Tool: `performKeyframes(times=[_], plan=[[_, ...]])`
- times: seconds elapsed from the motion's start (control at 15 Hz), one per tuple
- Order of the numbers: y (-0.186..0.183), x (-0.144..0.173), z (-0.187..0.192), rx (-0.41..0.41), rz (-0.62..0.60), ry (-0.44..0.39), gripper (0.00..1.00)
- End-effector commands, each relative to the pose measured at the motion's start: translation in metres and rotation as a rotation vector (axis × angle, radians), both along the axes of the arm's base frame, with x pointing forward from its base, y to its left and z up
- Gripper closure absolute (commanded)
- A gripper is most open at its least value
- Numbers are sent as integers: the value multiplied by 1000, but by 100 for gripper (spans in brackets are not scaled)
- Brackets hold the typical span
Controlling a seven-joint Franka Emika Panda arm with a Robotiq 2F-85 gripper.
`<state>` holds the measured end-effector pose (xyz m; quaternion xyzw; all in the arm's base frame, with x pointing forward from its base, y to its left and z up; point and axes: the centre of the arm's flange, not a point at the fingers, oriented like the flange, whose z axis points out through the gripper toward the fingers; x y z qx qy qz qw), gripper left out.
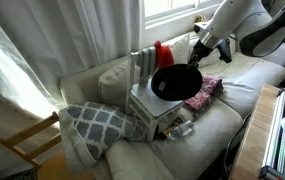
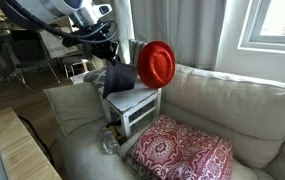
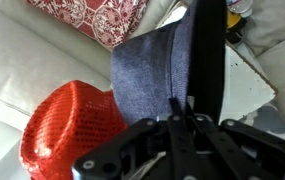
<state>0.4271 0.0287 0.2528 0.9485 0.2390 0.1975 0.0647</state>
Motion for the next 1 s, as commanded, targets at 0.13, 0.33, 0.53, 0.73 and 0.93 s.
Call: performKeyframes(times=[0.13,0.33,0.53,0.73,0.93], plan=[[5,-4,-3,9,12,1,96],[14,-5,11,-23,122,-104,99],[22,1,28,-70,262,-170,99],[29,1,31,-123,391,-242,99],[39,-3,23,-173,521,-308,99]])
